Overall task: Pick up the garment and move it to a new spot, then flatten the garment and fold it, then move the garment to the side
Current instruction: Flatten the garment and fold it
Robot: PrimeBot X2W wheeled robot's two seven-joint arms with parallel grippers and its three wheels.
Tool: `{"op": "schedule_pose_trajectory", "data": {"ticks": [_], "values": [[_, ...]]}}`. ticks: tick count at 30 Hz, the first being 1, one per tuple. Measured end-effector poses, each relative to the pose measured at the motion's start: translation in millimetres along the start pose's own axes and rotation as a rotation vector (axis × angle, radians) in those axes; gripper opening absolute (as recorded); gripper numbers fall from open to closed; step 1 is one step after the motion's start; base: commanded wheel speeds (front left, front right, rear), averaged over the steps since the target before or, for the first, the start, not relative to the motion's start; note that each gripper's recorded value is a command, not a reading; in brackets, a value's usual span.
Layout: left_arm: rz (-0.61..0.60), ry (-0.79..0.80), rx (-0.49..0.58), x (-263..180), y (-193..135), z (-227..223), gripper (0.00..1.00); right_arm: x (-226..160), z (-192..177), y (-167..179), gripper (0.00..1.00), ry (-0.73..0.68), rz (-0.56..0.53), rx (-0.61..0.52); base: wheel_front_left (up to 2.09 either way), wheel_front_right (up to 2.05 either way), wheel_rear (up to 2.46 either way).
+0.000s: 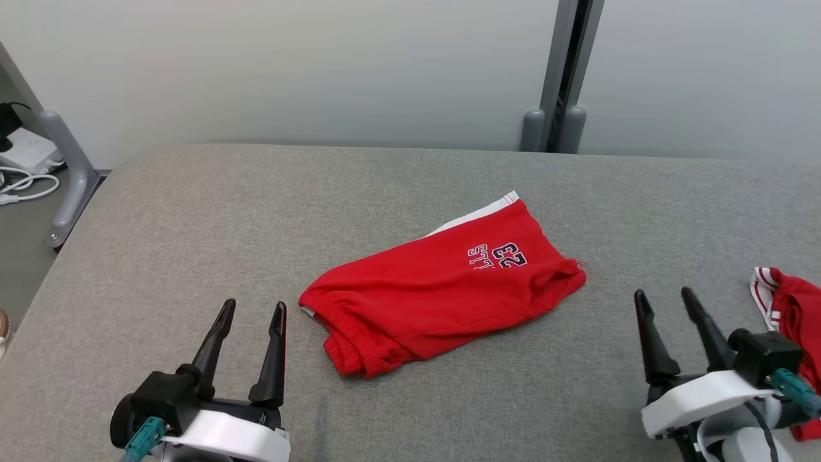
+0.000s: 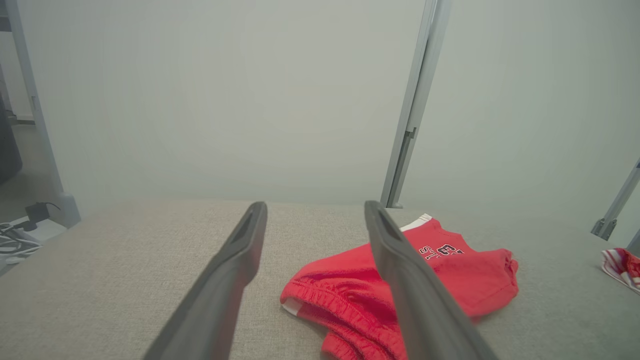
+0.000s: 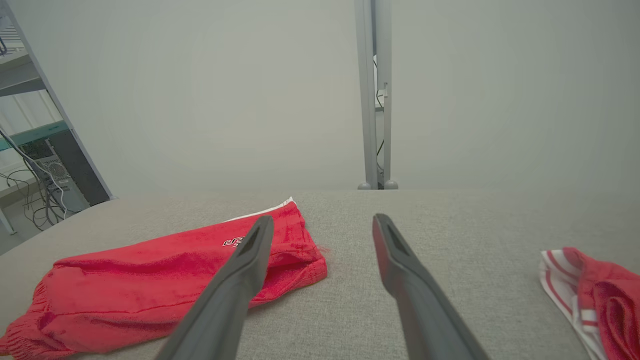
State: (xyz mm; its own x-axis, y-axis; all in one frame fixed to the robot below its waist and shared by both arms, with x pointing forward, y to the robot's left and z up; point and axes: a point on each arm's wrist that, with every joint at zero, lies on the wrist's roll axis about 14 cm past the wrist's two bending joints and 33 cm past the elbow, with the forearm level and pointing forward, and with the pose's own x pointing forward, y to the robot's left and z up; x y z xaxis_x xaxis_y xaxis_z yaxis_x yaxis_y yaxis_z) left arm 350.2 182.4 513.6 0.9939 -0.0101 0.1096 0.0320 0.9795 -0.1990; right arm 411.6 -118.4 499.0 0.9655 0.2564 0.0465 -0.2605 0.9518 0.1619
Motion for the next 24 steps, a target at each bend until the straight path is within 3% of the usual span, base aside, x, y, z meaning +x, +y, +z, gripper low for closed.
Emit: {"op": "schedule_pose_trajectory", "data": {"ticks": [12,24], "values": [[0.031,0.044,0.003,-6.9,8.6,-12.7,1.00,38.5,-67.6,24.3,1.00,0.283,-0.026,0.395,0.00,0.00,0.00],[0.129,0.053,0.017,-21.2,36.8,-11.9,1.00,76.6,-109.6,38.0,1.00,0.508,-0.112,0.684,0.00,0.00,0.00]]}}
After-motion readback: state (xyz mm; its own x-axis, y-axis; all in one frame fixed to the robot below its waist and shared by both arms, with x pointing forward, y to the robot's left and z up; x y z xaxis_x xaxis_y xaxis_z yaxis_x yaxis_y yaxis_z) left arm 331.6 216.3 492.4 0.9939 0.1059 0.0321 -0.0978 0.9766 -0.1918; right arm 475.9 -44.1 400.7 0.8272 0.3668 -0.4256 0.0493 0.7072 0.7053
